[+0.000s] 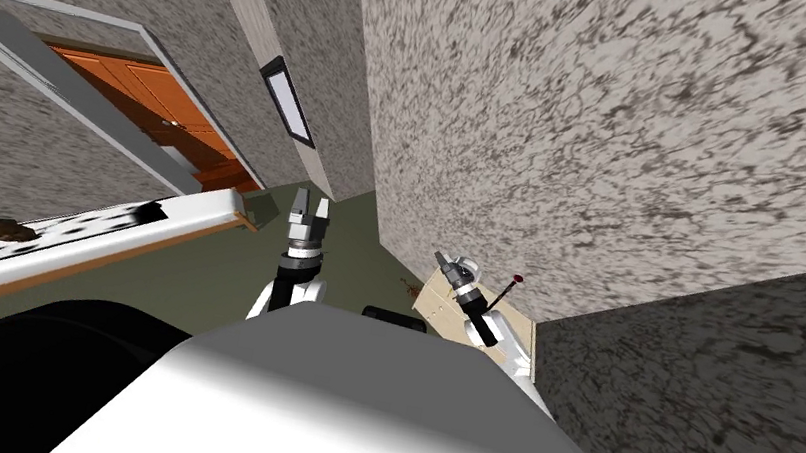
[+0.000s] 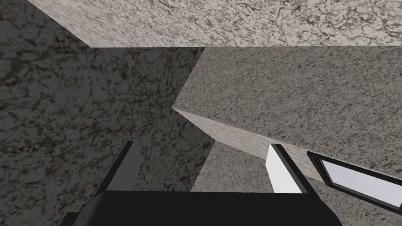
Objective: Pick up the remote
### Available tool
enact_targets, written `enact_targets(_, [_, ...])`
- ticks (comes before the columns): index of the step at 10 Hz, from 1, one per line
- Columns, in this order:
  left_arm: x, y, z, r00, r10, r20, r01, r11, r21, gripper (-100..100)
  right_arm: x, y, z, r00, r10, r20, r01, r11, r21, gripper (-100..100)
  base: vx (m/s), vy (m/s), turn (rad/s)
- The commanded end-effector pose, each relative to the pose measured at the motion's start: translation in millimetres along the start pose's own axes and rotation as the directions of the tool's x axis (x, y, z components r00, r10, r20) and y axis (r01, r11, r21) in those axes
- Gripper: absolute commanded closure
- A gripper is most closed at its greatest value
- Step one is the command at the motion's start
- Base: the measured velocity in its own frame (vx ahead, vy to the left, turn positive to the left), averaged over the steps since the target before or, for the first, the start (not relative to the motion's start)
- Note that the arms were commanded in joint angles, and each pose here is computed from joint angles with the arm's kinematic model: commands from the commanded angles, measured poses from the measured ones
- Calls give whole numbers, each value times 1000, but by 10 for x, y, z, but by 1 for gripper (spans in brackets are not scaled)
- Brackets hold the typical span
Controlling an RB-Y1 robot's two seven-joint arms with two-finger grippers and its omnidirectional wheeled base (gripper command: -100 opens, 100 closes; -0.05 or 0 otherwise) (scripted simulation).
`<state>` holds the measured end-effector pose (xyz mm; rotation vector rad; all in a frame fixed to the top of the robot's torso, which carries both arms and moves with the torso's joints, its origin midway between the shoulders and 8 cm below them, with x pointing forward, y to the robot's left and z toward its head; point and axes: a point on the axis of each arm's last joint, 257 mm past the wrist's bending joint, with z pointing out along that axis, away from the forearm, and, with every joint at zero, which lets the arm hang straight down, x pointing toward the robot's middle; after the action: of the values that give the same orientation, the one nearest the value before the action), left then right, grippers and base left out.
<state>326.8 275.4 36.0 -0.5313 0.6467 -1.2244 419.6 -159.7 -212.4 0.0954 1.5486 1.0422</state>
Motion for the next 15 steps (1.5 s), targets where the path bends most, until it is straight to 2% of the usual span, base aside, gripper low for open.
enact_targets(1, [0,0,0,1000,0,0,0,1000,0,0,168,-125,-74,998,-30,-52,31,999,23,-100,3,-8,113])
enact_targets(2, [0,0,0,1000,0,0,0,1000,0,0,385,-252,-155,990,-70,-124,75,997,33,-100,2,-7,178])
enact_targets(3, [0,0,0,1000,0,0,0,1000,0,0,436,-324,-186,987,-78,-139,85,995,47,-100,4,-11,89])
enact_targets(4, [0,0,0,1000,0,0,0,1000,0,0,607,-386,-261,972,-118,-202,128,991,38,-100,4,-10,172])
enact_targets(6, [0,0,0,1000,0,0,0,1000,0,0,697,-534,-337,966,-121,-229,140,988,66,-100,2,-10,39])
enact_targets(7, [0,0,0,1000,0,0,0,1000,0,0,899,-679,-478,939,-160,-305,188,980,67,-100,3,-7,144])
enact_targets(8, [0,0,0,1000,0,0,0,1000,0,0,942,-753,-525,934,-160,-319,194,978,80,-100,4,-11,107])
enact_targets(9, [0,0,0,1000,0,0,0,1000,0,0,1125,-909,-694,899,-192,-393,241,967,78,-100,4,-15,183])
enact_targets(10, [0,0,0,1000,0,0,0,1000,0,0,1151,-946,-723,894,-196,-403,248,965,83,-100,4,-16,89])
enact_targets(11, [0,0,0,1000,0,0,0,1000,0,0,1299,-1074,-889,853,-228,-470,293,954,69,-100,7,-14,130])
enact_targets(13, [0,0,0,1000,0,0,0,1000,0,0,1354,-1195,-990,843,-219,-491,300,949,92,-100,2,-7,43])
enact_targets(14, [-1,0,0,1000,0,0,0,1000,0,0,1472,-1303,-1156,793,-256,-553,348,935,66,-100,7,-3,173])
enact_targets(15, [0,0,0,1000,0,0,0,1000,0,0,1501,-1384,-1230,788,-245,-565,349,933,83,-100,8,-10,91])
